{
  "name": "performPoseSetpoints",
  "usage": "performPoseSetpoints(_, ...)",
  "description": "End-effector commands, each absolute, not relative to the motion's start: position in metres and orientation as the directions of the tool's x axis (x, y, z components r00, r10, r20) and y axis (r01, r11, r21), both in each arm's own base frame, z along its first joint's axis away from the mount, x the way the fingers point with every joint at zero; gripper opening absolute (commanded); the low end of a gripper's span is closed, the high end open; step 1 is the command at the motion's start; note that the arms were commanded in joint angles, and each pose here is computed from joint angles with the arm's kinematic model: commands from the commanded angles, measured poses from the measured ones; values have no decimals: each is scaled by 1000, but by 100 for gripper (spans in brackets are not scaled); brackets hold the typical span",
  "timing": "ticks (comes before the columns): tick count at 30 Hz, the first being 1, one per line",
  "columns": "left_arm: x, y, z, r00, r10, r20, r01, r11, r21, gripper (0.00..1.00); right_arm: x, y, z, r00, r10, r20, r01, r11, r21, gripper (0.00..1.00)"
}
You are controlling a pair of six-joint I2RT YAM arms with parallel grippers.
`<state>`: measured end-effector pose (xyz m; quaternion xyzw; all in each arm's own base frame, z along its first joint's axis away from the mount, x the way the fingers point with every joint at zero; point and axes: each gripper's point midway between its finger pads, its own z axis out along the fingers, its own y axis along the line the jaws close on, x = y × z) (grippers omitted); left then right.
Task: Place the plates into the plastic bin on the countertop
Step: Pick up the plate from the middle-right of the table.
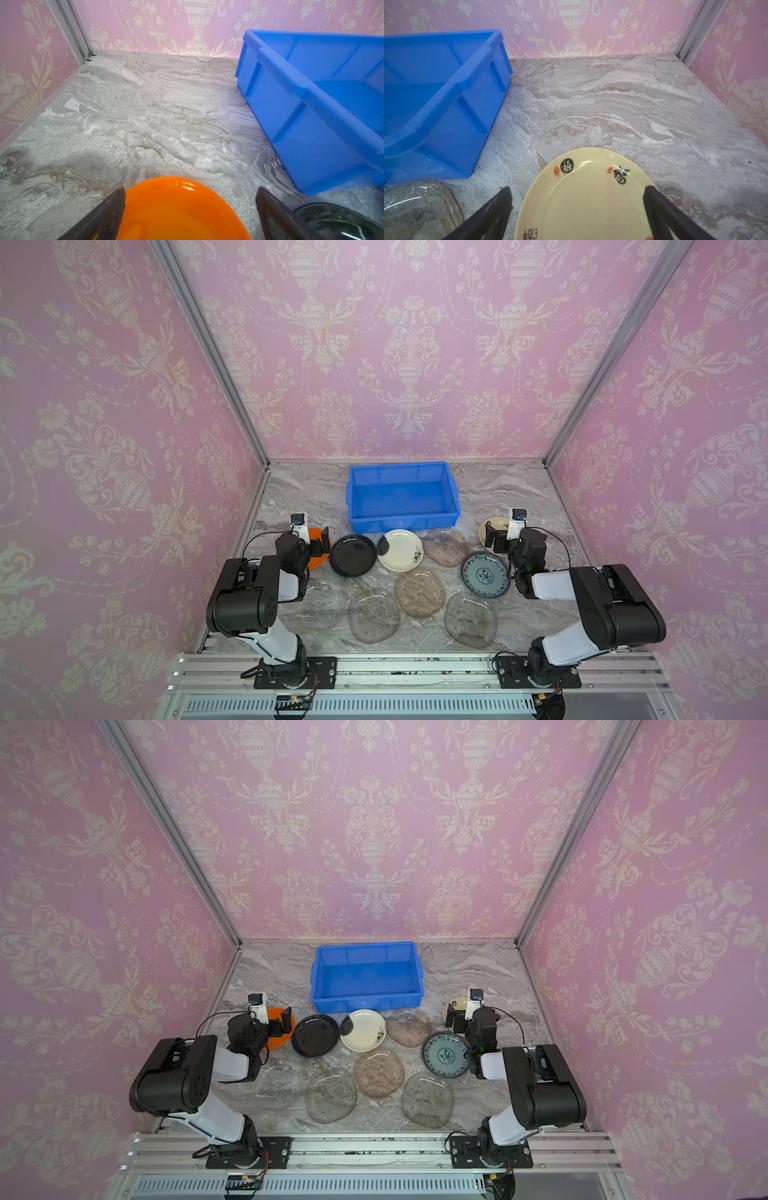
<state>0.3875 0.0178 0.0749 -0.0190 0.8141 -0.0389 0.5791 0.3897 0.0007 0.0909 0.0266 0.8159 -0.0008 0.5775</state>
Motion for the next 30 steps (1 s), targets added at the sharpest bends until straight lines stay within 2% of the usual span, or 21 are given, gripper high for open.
performPoseSetpoints(1, 393, 19, 79, -314, -91, -945, 19, 995, -102, 99, 395, 1, 96, -315, 33, -949, 36, 999, 23, 100)
performPoseSetpoints(30, 395, 20, 78, -323, -79, -943, -5, 997, -82, 99, 395, 0, 96, -316, 34, -948, 37, 999, 23, 100)
